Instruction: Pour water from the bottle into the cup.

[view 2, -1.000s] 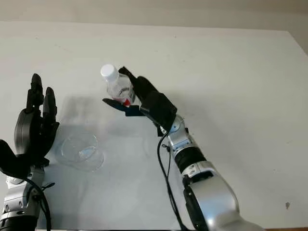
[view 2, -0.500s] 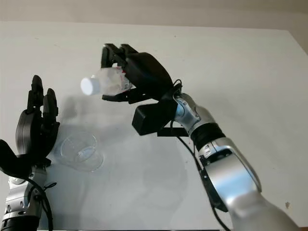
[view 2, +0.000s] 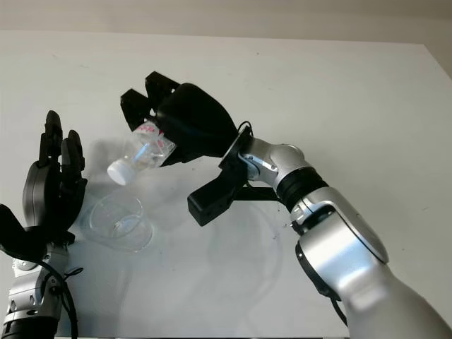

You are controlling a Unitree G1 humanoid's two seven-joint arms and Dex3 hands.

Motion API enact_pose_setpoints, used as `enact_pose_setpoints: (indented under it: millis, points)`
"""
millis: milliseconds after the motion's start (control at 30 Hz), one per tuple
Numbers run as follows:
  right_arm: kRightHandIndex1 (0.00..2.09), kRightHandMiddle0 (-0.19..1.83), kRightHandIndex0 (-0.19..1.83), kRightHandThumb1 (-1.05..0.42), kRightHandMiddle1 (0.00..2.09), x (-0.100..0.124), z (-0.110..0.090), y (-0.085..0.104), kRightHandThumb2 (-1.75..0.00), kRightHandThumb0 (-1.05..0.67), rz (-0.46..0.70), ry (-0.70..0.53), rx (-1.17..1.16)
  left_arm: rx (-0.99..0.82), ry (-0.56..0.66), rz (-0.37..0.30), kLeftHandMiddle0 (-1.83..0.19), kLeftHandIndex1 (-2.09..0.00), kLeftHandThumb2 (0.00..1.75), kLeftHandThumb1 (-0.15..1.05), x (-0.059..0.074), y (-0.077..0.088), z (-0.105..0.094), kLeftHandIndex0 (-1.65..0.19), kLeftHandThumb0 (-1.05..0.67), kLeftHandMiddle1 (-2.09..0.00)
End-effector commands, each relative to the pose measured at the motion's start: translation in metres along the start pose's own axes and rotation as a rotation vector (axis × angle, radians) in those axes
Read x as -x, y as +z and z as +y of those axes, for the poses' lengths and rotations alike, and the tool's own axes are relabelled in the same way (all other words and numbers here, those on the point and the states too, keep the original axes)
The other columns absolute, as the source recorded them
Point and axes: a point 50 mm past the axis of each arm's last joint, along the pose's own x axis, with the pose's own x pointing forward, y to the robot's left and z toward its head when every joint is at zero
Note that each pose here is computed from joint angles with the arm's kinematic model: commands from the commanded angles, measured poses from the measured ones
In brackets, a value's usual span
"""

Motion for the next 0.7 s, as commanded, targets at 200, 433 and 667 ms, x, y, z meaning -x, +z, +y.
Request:
enact_pose_setpoints:
  millis: [200, 433, 667]
  points:
    - [2.09, 0.82, 1.14, -1.05, 2.09, -0.012, -0.015, 0.004, -0.31, -0.50, -0.124, -0.083, 0.139, 0.011, -0.001, -0.008, 0.19, 0.00, 0.54, 1.05, 0.002, -0.001, -0.001, 0.19, -0.73, -0.01]
    - [2.09, 0.83, 1.18, -1.05, 2.09, -0.014, -0.019, 0.007, -0.31, -0.50, -0.181, -0.138, 0.200, 0.009, 0.001, -0.006, 0.19, 0.00, 0.52, 1.05, 0.001, -0.001, -0.001, 0.19, -0.74, -0.01]
    - [2.09, 0.81, 1.24, -1.05, 2.09, -0.015, -0.022, 0.010, -0.29, -0.51, -0.235, -0.198, 0.236, 0.010, 0.001, -0.006, 0.19, 0.00, 0.52, 1.05, 0.001, -0.001, -0.002, 0.19, -0.75, 0.00]
